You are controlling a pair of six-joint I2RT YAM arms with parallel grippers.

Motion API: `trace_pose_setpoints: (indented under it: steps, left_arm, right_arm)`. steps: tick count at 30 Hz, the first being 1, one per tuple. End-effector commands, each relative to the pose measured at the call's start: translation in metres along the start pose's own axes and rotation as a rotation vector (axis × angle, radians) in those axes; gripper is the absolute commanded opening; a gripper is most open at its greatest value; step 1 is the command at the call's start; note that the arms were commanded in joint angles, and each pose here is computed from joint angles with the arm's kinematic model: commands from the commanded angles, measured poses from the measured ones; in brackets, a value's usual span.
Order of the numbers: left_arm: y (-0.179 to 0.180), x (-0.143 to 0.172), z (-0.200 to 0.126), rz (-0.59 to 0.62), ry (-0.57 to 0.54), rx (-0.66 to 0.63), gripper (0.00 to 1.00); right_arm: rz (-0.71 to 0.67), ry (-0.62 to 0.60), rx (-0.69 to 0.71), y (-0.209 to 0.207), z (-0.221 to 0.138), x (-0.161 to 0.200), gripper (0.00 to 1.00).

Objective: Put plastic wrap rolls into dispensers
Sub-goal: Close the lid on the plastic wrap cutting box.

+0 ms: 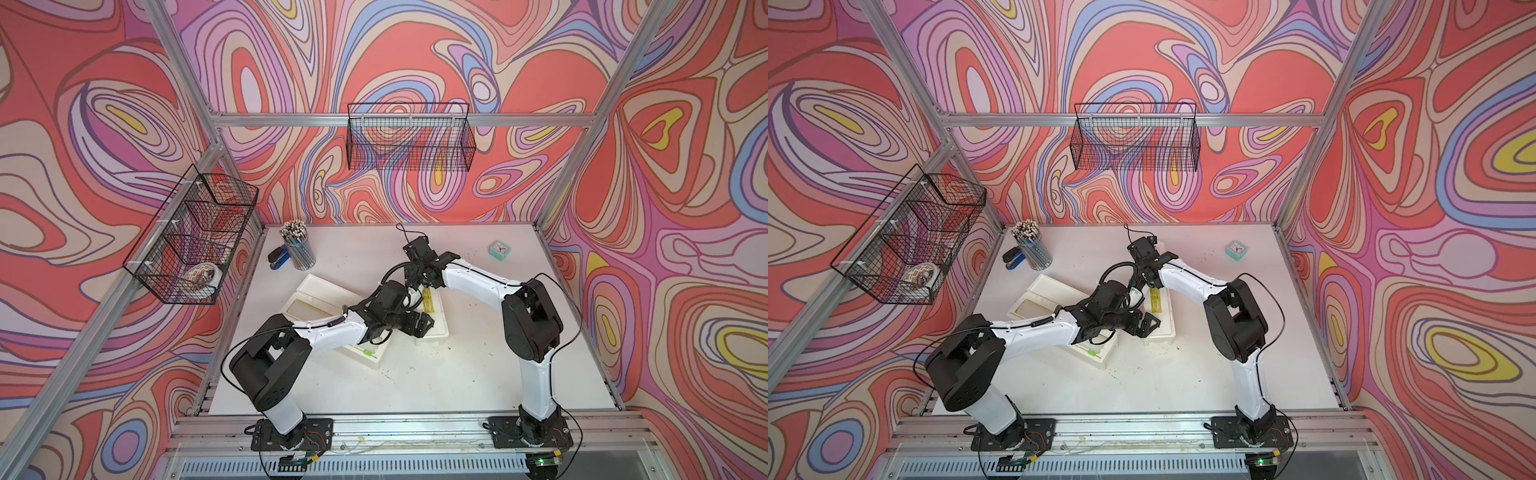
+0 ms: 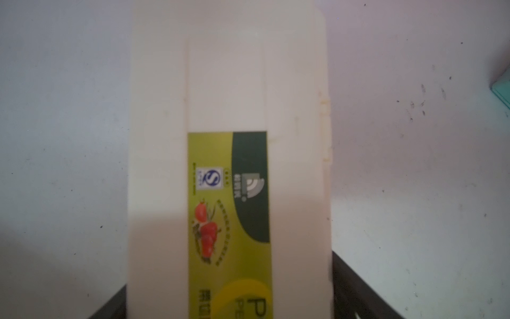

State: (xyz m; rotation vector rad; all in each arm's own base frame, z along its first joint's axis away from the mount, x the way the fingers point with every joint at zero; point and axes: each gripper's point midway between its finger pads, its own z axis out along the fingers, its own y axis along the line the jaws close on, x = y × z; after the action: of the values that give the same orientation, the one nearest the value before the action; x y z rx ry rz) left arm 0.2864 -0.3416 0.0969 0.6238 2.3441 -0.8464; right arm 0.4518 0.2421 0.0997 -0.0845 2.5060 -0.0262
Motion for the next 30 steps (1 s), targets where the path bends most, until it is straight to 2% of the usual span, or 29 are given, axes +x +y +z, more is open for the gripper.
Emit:
trace_pose_setpoints:
  steps: [1, 9, 12, 15, 20, 27, 30]
  left_arm:
    - [0.016, 0.033, -0.002, -0.027, 0.104, -0.06, 0.89]
    - [0.014, 0.049, 0.011, -0.047, 0.163, -0.019, 0.88]
    - [0.007, 0.051, 0.013, -0.048, 0.171, 0.027, 0.92]
    - [0.004, 0.052, 0.015, -0.046, 0.186, 0.045, 0.92]
    - [-0.003, 0.042, 0.014, -0.039, 0.164, 0.074, 0.9]
    - [-0.022, 0.033, 0.019, -0.046, 0.148, 0.184, 0.86]
    - [-0.022, 0.031, 0.019, -0.047, 0.137, 0.182, 0.86]
  right_arm:
    - [0.046, -0.076, -0.043, 0.009, -0.017, -0.024, 0.8]
    - [0.037, -0.033, -0.043, 0.015, -0.006, -0.019, 0.8]
    - [0.035, -0.027, -0.038, 0.016, -0.003, -0.02, 0.8]
    - [0.035, -0.027, -0.042, 0.018, -0.003, -0.022, 0.8]
    - [0.028, 0.01, -0.038, 0.02, -0.002, -0.021, 0.8]
    - [0.036, 0.024, -0.001, 0.014, -0.009, -0.023, 0.8]
    - [0.049, 0.03, -0.004, 0.015, -0.007, -0.023, 0.8]
